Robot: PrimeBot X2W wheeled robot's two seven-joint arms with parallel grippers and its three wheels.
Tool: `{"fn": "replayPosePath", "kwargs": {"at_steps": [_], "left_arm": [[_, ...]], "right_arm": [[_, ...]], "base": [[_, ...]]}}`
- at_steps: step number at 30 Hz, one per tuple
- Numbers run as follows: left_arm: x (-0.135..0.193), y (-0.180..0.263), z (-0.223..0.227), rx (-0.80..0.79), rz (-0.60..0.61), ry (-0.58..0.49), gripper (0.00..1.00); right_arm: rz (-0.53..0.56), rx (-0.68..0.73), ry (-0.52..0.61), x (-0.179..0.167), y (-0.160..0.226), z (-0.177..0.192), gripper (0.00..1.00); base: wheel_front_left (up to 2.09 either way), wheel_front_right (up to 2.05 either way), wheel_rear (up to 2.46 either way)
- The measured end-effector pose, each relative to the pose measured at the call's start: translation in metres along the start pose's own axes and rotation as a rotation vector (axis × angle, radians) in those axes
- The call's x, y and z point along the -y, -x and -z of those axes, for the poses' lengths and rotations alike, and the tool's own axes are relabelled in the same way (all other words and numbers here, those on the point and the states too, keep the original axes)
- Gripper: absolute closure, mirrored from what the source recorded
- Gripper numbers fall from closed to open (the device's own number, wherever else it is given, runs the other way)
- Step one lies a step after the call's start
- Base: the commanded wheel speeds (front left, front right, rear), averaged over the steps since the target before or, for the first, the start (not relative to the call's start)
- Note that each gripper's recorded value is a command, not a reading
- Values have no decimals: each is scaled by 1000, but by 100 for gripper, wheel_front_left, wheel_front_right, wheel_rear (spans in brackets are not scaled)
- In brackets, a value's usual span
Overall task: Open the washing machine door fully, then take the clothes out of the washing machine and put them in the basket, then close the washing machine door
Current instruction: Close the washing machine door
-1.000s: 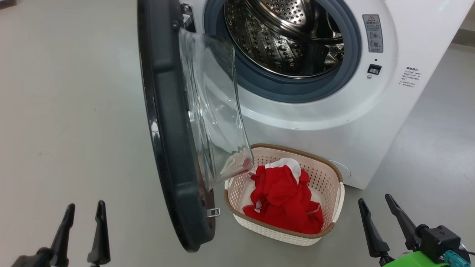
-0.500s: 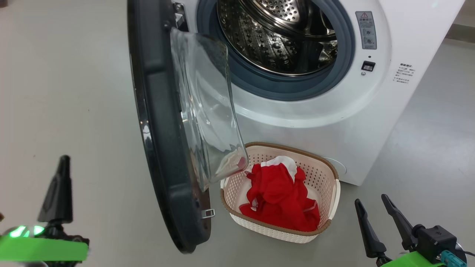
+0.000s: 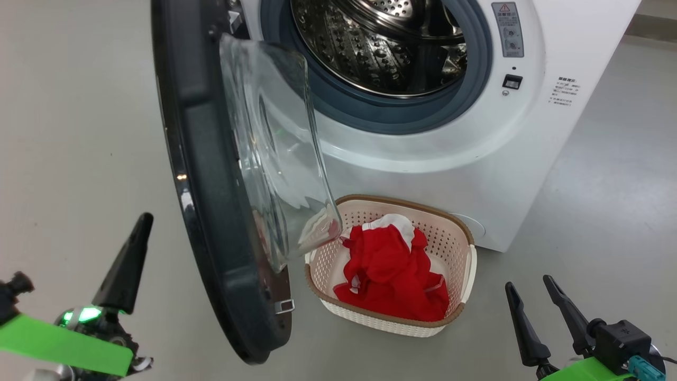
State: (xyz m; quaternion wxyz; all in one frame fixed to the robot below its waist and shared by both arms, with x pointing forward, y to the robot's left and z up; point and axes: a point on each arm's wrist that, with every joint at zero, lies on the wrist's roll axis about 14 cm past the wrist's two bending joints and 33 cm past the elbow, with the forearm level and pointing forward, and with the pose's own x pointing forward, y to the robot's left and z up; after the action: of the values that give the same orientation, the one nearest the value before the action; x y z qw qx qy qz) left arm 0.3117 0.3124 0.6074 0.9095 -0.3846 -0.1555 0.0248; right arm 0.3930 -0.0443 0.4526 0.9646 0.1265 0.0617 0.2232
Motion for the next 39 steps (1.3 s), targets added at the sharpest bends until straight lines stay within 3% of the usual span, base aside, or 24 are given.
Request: {"fn": "replayPosePath", "kwargs": {"at_steps": [22,39], "left_arm": [[44,-22,46,-145,140,73,100],[92,-75,97,-252,300,74,100]], "right_arm": [[41,3,-9,16,-2,1,0],[124,27,-19,44,0,-4,0]], "base": [[0,0,0],[0,0,0]]}}
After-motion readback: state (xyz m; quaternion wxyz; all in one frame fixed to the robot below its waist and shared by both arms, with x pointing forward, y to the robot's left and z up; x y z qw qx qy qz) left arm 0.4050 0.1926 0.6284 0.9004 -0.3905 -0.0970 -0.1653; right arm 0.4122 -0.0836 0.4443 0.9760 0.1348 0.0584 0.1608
